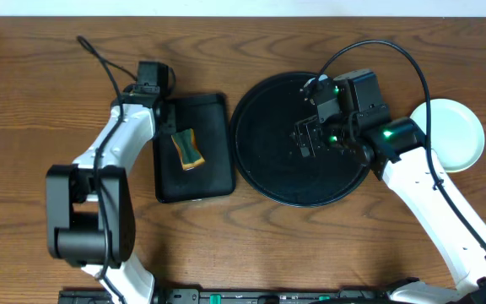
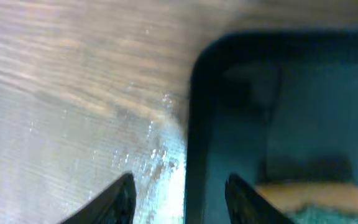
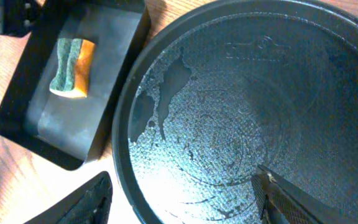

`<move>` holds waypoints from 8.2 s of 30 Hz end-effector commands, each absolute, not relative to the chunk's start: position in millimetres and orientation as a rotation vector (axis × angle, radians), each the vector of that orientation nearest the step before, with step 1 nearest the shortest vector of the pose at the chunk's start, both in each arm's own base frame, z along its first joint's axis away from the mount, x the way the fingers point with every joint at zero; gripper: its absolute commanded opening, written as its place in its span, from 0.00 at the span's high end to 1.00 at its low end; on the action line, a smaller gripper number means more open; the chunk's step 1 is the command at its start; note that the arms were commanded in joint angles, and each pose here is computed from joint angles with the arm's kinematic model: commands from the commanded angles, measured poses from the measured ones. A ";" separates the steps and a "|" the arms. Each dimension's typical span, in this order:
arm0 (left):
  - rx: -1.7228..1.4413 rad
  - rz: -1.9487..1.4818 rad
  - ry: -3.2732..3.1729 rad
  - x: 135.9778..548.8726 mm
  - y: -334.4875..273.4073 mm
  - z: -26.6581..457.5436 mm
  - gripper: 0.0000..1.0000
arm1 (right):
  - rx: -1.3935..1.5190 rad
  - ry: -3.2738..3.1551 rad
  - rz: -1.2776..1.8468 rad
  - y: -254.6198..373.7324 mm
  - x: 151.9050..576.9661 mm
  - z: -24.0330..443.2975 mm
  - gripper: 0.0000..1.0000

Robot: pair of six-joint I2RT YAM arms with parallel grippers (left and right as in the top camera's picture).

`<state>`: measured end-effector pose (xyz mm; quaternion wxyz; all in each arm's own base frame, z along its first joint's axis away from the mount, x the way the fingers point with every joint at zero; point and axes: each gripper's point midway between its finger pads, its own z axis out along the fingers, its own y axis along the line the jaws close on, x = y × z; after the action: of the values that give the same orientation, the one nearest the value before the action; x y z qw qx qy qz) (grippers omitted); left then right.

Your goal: Clean dirty plates on tray and stack at the side

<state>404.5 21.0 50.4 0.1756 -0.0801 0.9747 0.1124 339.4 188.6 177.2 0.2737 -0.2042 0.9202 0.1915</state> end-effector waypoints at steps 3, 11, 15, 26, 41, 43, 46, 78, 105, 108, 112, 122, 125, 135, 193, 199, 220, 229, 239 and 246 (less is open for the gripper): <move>-0.453 0.133 2.832 377.7 1.9 44.7 0.52 | -0.548 2.479 0.517 190.3 338.4 175.8 0.29; -0.434 0.116 2.904 353.0 -1.3 11.2 0.61 | -0.548 2.479 0.517 190.3 338.3 175.7 0.29; -0.424 0.110 2.885 357.0 -1.8 10.2 0.81 | -0.548 2.481 0.517 190.2 338.0 175.4 0.29; -0.214 0.232 2.829 374.0 10.8 16.1 0.93 | -0.548 2.479 0.517 190.3 338.3 175.7 0.28; 0.033 0.251 2.699 408.8 8.5 28.7 0.93 | -0.548 2.479 0.517 190.3 338.3 175.7 0.28; 0.042 0.254 2.703 407.9 8.5 28.3 0.92 | -0.548 2.479 0.517 190.3 338.3 175.7 0.28; 0.044 0.255 2.722 403.8 8.7 26.4 0.93 | -0.548 2.480 0.517 190.3 338.2 175.7 0.28; 0.467 0.419 2.814 378.7 20.5 19.5 0.92 | -0.548 2.479 0.517 190.3 338.3 175.7 0.28; -0.248 0.295 2.815 373.7 18.8 17.6 0.92 | -0.548 2.479 0.517 190.3 338.3 175.7 0.28; -0.228 0.298 2.811 375.2 18.8 18.1 0.92 | -0.548 2.479 0.517 190.3 338.3 175.7 0.28; -0.071 0.320 2.813 378.9 18.7 19.2 0.92 | -0.548 2.479 0.517 190.3 338.3 175.7 0.28; 0.016 0.338 2.809 380.7 19.1 22.8 0.49 | -0.548 2.476 0.517 190.5 338.8 176.1 0.28; -0.011 0.332 2.803 378.9 19.1 32.5 0.39 | -0.553 2.456 0.514 191.3 342.3 178.6 0.28; -0.188 0.252 2.589 362.0 19.7 135.5 0.32 | -0.474 2.299 0.511 180.8 360.9 221.8 0.30; -0.475 -0.081 1.644 224.5 35.1 215.8 0.13 | -0.066 2.455 0.371 53.3 178.2 273.0 0.01; -0.473 -0.100 1.565 231.9 36.0 189.9 0.13 | -0.066 2.455 0.371 53.3 178.2 273.0 0.01; -0.478 -0.099 1.642 240.9 33.4 140.4 0.13 | -0.066 2.455 0.371 53.3 178.2 273.0 0.01; -0.478 -0.099 1.642 240.9 33.4 140.3 0.13 | -0.066 2.455 0.371 53.3 178.1 273.0 0.01; -0.478 -0.099 1.642 240.9 33.4 140.3 0.12 | -0.068 2.294 0.285 44.7 211.6 295.1 0.01; -0.478 -0.099 1.642 240.9 33.4 140.3 0.12 | -0.238 1.997 0.054 27.9 261.3 307.9 0.01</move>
<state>241.4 32.5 158.2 0.6746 -0.2082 0.7064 -0.0504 259.2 42.7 326.8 0.5277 -0.0762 0.8425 0.0774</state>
